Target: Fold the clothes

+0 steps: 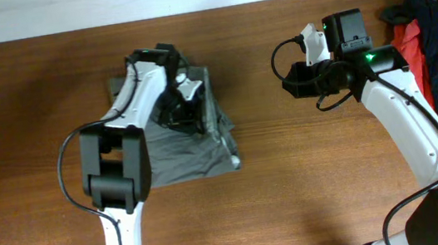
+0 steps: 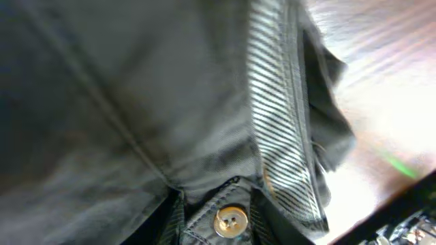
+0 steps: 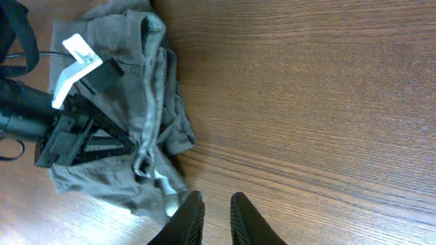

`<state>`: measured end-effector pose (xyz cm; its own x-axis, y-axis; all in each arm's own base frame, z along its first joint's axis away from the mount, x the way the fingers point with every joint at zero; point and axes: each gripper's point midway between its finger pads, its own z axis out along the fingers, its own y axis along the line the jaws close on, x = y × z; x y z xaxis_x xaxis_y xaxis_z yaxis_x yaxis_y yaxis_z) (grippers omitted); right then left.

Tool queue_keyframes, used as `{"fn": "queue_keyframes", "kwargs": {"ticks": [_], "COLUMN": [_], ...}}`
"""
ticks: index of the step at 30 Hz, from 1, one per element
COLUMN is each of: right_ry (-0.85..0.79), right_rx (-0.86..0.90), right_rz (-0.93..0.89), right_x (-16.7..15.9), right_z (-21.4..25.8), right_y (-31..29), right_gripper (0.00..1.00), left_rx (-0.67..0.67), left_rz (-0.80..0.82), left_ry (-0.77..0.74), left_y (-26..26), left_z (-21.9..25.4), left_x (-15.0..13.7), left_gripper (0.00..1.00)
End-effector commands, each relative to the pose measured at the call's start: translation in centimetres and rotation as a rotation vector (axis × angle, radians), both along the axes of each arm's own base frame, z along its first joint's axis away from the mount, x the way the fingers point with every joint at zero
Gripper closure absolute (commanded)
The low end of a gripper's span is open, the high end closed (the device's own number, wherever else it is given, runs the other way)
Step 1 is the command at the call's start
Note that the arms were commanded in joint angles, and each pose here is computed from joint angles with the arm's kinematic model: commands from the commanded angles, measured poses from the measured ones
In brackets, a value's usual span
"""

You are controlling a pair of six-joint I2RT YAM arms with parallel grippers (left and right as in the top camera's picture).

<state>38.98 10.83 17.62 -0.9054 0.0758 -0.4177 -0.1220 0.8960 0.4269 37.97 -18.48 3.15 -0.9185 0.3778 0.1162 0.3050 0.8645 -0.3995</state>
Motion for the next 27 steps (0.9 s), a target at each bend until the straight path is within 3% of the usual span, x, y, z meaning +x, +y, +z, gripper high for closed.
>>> {"fn": "queue_keyframes", "kwargs": {"ticks": [1, 7, 9, 12, 17, 20, 22, 27], "right_ry": [0.013, 0.011, 0.011, 0.011, 0.012, 0.015, 0.016, 0.026], "right_rx": [-0.009, -0.013, -0.013, -0.013, -0.012, -0.013, -0.013, -0.014], "right_rz": [-0.017, -0.016, -0.016, -0.016, -0.016, -0.016, -0.015, -0.015], "right_x": [0.0, 0.1, 0.1, 0.1, 0.0, 0.0, -0.1, -0.3], "right_z": [-0.4, -0.4, -0.4, -0.4, -0.4, -0.4, -0.5, -0.6], "right_y": [-0.3, -0.4, -0.3, -0.3, -0.3, -0.3, -0.3, -0.4], "right_gripper": [0.8, 0.79, 0.79, 0.78, 0.76, 0.75, 0.75, 0.75], "left_rx": [-0.046, 0.024, 0.074, 0.216, 0.433, 0.396, 0.351, 0.385], "left_rz": [0.016, 0.066, -0.01, -0.113, -0.104, -0.072, -0.088, -0.013], "left_ry": [-0.06, -0.209, -0.258, -0.27, -0.231, -0.269, -0.305, -0.348], "left_y": [-0.8, 3.3, 5.4, 9.0, 14.8, 16.1, 16.5, 20.2], "left_z": [2.7, 6.6, 6.9, 6.3, 5.3, 4.4, 4.0, 3.3], "left_x": [1.6, 5.1, 5.5, 5.4, 5.0, 6.2, 7.1, 8.5], "left_gripper": [0.66, 0.59, 0.59, 0.6, 0.59, 0.59, 0.5, 0.46]}}
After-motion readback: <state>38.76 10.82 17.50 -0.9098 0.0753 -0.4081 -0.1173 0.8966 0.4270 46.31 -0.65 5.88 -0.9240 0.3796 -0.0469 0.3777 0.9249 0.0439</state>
